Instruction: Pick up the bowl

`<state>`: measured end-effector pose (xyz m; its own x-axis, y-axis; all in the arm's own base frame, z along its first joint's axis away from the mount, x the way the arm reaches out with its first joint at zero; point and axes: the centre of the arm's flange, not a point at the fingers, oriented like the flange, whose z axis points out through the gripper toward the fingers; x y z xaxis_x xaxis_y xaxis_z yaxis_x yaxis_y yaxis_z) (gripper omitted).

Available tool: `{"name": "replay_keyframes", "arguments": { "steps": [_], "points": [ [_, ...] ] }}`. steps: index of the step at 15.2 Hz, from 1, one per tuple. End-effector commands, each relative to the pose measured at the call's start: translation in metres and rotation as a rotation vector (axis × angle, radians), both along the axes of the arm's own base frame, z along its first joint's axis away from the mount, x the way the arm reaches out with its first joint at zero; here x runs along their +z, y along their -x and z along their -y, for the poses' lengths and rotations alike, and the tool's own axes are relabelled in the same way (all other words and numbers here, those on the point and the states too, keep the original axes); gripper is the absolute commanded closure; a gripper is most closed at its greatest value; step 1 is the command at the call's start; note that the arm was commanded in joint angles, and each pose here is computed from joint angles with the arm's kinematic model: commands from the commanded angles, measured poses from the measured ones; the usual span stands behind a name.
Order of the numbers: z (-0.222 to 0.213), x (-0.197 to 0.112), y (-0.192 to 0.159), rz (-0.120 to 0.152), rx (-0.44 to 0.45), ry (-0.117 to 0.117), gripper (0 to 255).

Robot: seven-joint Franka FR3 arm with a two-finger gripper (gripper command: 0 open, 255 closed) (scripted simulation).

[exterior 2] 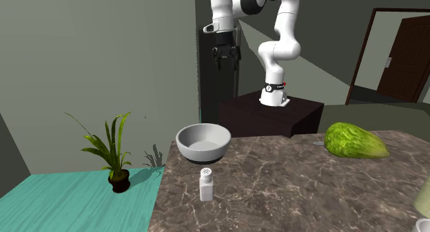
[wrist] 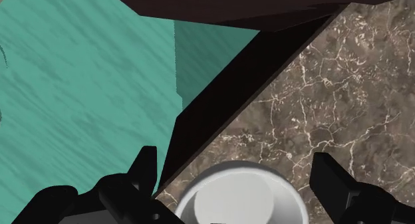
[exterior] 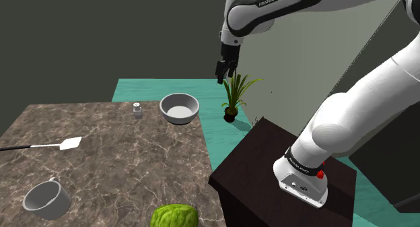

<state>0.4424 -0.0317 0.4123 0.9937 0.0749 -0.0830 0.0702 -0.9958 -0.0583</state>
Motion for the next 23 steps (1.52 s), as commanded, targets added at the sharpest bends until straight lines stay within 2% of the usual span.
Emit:
{"name": "replay_keyframes", "arguments": {
  "steps": [1,21,23],
  "points": [
    [0.007,-0.018,-0.016,0.002,-0.002,0.0,0],
    [0.028,-0.205,-0.2,0.012,-0.014,-0.01,0],
    [0.028,-0.211,-0.201,0.012,-0.014,-0.01,0]
  ]
}}
